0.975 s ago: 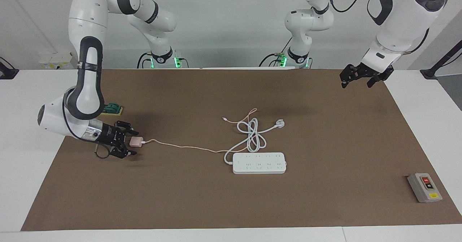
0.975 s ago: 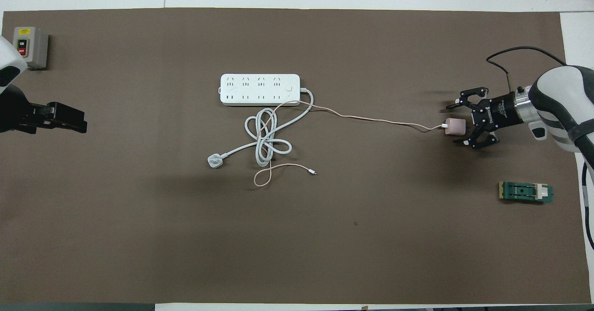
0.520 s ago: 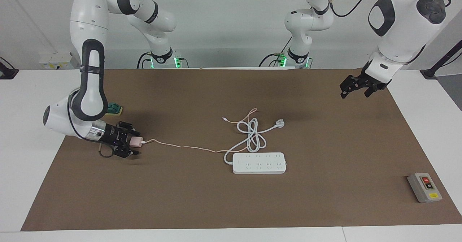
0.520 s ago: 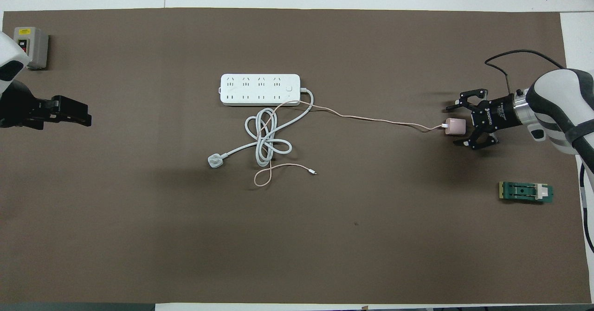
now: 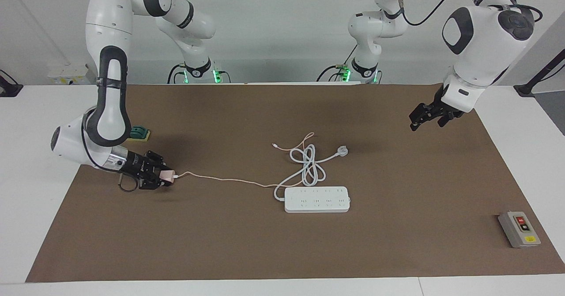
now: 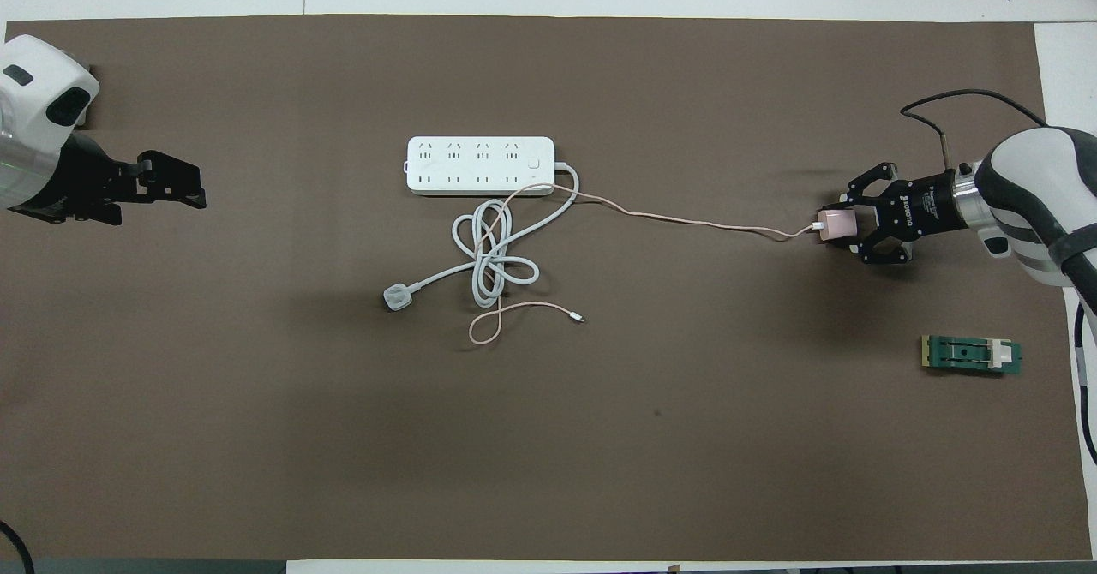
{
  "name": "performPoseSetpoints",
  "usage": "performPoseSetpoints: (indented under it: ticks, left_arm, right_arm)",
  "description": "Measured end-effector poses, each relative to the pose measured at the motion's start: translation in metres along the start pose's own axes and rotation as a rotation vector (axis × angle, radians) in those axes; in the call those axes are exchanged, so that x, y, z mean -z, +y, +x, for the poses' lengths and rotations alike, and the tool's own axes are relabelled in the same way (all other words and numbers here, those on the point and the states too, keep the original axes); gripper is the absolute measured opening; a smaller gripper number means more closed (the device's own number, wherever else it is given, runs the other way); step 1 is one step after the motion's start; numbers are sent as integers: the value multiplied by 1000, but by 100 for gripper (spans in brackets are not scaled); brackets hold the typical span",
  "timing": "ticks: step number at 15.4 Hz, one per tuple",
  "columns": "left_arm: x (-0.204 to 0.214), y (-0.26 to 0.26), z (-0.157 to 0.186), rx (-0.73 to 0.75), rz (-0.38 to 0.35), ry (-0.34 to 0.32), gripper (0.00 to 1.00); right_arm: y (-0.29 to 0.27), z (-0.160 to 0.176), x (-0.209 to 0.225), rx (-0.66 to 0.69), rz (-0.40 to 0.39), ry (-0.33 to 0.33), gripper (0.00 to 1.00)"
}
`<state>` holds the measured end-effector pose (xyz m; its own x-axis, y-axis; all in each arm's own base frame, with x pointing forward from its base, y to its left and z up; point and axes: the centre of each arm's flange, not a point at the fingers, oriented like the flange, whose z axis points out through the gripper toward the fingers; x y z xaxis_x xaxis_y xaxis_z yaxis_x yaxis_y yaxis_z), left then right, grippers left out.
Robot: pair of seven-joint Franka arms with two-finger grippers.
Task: Plug charger into power strip
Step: 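Lift the charger with the right gripper while the left gripper moves inward, then carry the charger beside the power strip while the left gripper approaches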
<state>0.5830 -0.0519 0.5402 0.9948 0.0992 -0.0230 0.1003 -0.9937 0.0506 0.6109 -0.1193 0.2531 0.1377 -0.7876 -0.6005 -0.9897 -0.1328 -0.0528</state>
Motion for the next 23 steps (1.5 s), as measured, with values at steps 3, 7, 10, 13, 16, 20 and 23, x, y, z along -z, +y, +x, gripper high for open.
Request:
performPoseSetpoints:
  ticks: [3,7,10,13,16,20,23]
  left_arm:
    - [-2,1,4,25,-27,13,100]
    - [-1,5,5,67,-75,19,100]
    - [-1,8,5,66,-86,15,100]
    - [-2,16,4,54,-90,19,100]
    - [-5,28,3,37,-92,31,100]
    - [-9,30,2,35,-93,28,100]
    - [-21,36,2,69,-187,20,100]
  right_arm:
    - [1,-1,0,-15,5,4,50]
    - [-21,-44,-14,-84,-38,-15,50]
    - [-60,-125,-11,-112,-72,-26,50]
    - [-79,-197,-8,-90,-73,-25,50]
    - [-91,-272,-24,-78,-58,-59,50]
    - [-101,-361,-55,-80,-3,-51,50]
    - [-93,-427,-95,-72,35,-43,50]
